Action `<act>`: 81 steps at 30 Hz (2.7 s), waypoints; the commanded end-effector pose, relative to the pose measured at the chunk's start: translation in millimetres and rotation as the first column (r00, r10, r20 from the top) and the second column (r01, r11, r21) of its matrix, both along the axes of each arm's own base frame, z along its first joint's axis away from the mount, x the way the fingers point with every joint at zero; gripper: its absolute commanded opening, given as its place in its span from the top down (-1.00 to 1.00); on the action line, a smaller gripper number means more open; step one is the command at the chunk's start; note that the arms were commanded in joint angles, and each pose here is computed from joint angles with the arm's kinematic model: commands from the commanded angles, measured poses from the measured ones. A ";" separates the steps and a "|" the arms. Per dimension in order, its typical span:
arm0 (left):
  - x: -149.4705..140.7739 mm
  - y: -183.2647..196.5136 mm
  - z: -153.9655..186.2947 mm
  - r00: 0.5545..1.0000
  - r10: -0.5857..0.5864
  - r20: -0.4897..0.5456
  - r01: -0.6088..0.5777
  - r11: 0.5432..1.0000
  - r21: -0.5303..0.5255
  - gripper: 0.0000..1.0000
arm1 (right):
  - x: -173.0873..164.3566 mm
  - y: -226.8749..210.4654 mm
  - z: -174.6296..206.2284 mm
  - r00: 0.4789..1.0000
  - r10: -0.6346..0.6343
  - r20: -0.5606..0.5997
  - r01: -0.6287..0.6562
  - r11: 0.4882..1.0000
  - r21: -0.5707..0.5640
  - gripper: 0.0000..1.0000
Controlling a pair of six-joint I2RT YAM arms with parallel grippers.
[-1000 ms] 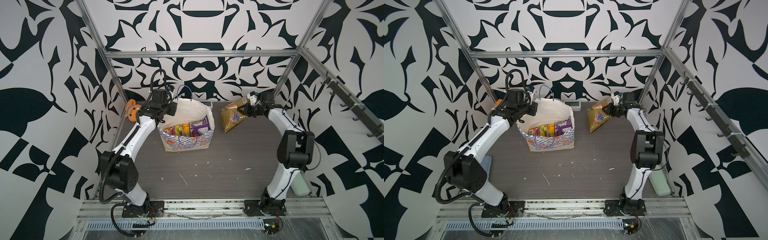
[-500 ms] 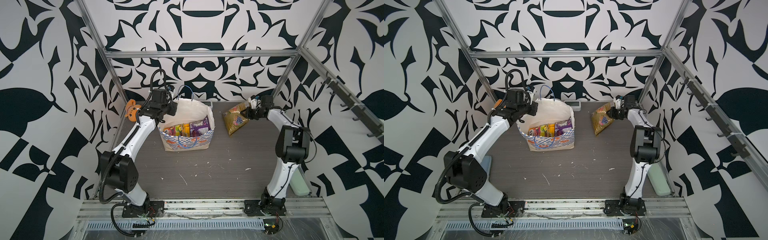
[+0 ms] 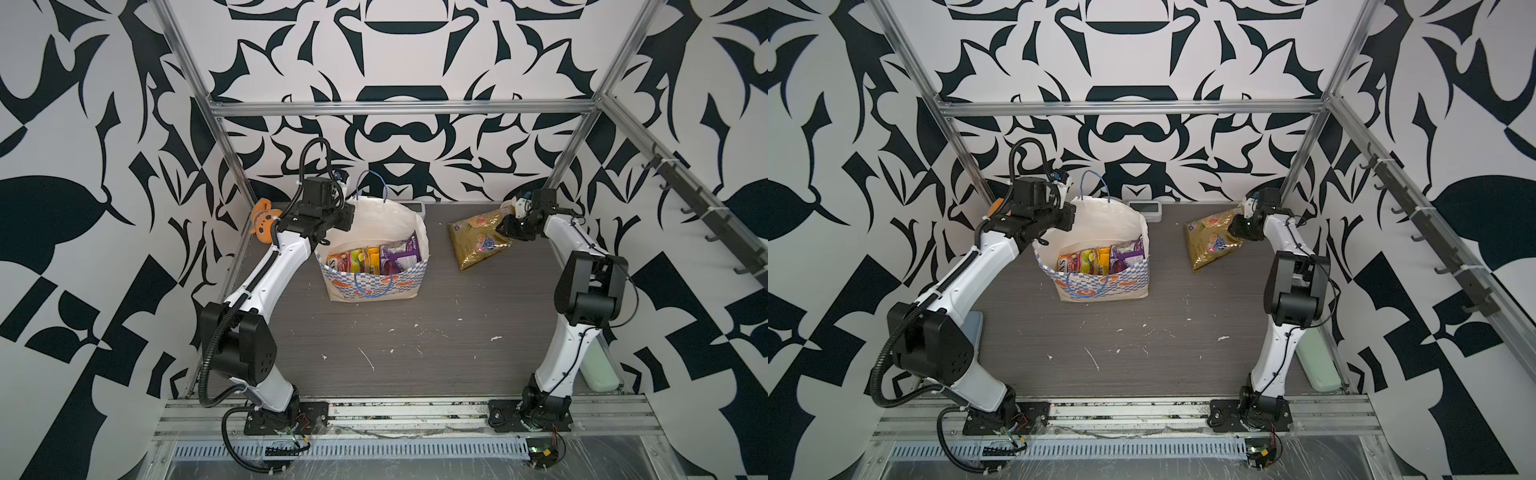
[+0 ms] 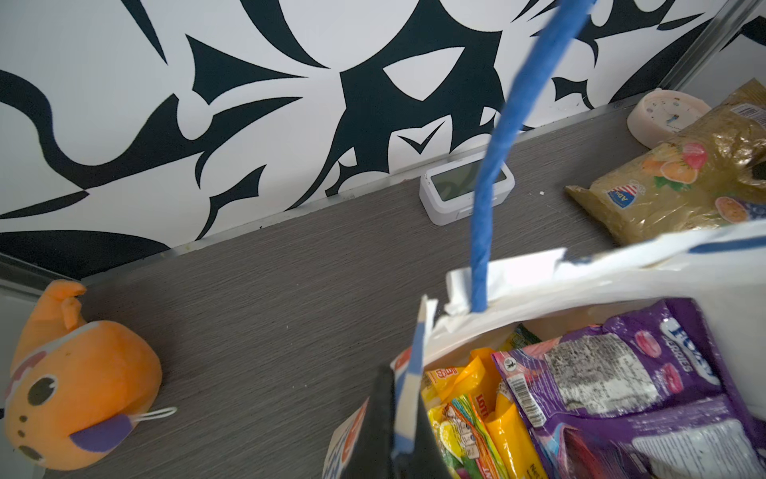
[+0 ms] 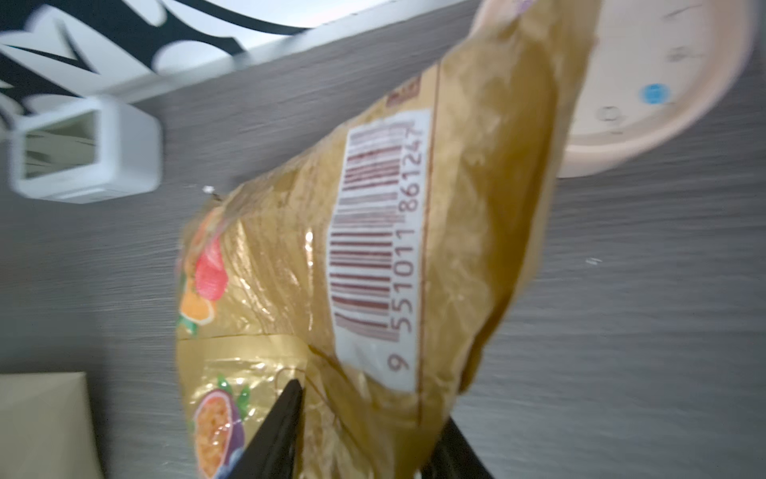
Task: Take the snacks out of the paper bag
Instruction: Place the snack at the top-right of the table, then move the snack to the top-right of the table.
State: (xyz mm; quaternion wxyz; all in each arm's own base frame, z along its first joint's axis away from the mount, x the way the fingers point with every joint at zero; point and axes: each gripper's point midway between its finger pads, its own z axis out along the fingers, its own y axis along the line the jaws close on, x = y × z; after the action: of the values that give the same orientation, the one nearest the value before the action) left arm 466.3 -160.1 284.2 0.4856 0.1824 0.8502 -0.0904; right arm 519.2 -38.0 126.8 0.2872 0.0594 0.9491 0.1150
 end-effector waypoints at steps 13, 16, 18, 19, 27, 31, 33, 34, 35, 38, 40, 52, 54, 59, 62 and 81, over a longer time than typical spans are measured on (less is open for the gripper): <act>13.0 -7.4 45.1 0.989 -0.003 0.148 0.015 0.997 -0.078 1.00 | -32.0 -49.7 96.3 0.975 -0.194 0.106 0.215 0.946 -0.244 0.51; 13.1 -8.0 46.6 0.989 -0.004 0.150 0.017 0.996 -0.084 1.00 | -25.8 -50.6 74.7 0.983 -0.174 0.051 0.181 0.948 -0.260 0.82; 13.0 -8.1 46.5 0.989 -0.005 0.149 0.018 0.996 -0.086 1.00 | -26.0 -52.4 56.9 0.984 -0.177 -0.001 0.170 0.947 -0.272 0.94; 12.9 -8.3 46.4 0.989 -0.004 0.148 0.017 0.996 -0.088 1.00 | -26.9 -52.6 48.7 0.983 -0.181 -0.019 0.170 0.948 -0.271 0.95; 13.4 -11.6 50.2 0.989 -0.011 0.150 0.025 0.996 -0.089 1.00 | -12.8 -16.3 45.7 0.992 -0.121 0.032 0.123 0.989 -0.081 1.00; 13.1 -11.9 50.8 0.988 -0.010 0.155 0.025 0.995 -0.095 1.00 | 1.8 4.3 34.6 0.998 -0.059 0.010 0.059 0.998 -0.017 1.00; 12.8 -12.5 50.4 0.988 -0.011 0.155 0.026 0.995 -0.096 1.00 | 9.3 23.2 27.9 1.000 0.015 0.022 -0.014 1.000 -0.026 1.00; 13.0 -12.0 49.4 0.988 -0.010 0.152 0.025 0.995 -0.095 1.00 | 13.9 33.2 23.8 0.999 0.049 0.025 -0.047 0.998 -0.043 1.00; 12.6 -12.8 49.1 0.988 -0.011 0.151 0.026 0.995 -0.095 1.00 | 17.4 41.8 20.7 0.997 0.076 0.020 -0.075 0.996 -0.054 1.00; 12.0 -12.5 49.2 0.989 -0.012 0.149 0.026 0.995 -0.094 1.00 | 31.1 63.1 16.1 0.990 0.140 0.023 -0.139 0.989 -0.056 1.00; 11.6 -12.3 50.6 0.988 -0.012 0.152 0.026 0.995 -0.095 1.00 | 40.7 64.2 15.8 0.991 0.134 0.027 -0.133 0.990 -0.051 1.00; 9.7 -12.3 51.0 0.988 -0.011 0.156 0.027 0.995 -0.097 1.00 | 42.8 3.9 43.7 0.997 -0.064 0.045 0.074 0.952 -0.296 0.69; 9.6 -12.5 50.6 0.988 -0.013 0.155 0.029 0.995 -0.099 1.00 | 40.4 -1.4 50.5 0.996 -0.069 0.064 0.084 0.960 -0.267 -0.17; 10.8 -12.9 49.9 0.988 -0.015 0.156 0.031 0.995 -0.098 1.00 | 33.2 -1.1 58.2 0.997 -0.069 0.044 0.077 0.972 -0.223 -0.71; 11.9 -13.1 49.2 0.988 -0.014 0.153 0.029 0.995 -0.099 1.00 | 29.2 13.3 76.7 0.995 -0.052 0.090 0.067 0.982 -0.177 -0.42; 4.9 -21.4 59.8 0.986 -0.022 0.168 0.040 0.994 -0.107 1.00 | 55.9 55.4 -9.7 0.997 -0.064 0.049 0.061 0.996 0.059 0.80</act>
State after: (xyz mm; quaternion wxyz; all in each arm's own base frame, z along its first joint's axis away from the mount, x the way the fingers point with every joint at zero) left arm 469.3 -173.5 284.5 0.4914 0.1797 0.8453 -0.1083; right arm 569.0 34.2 100.5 0.2821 0.0667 0.9459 0.1459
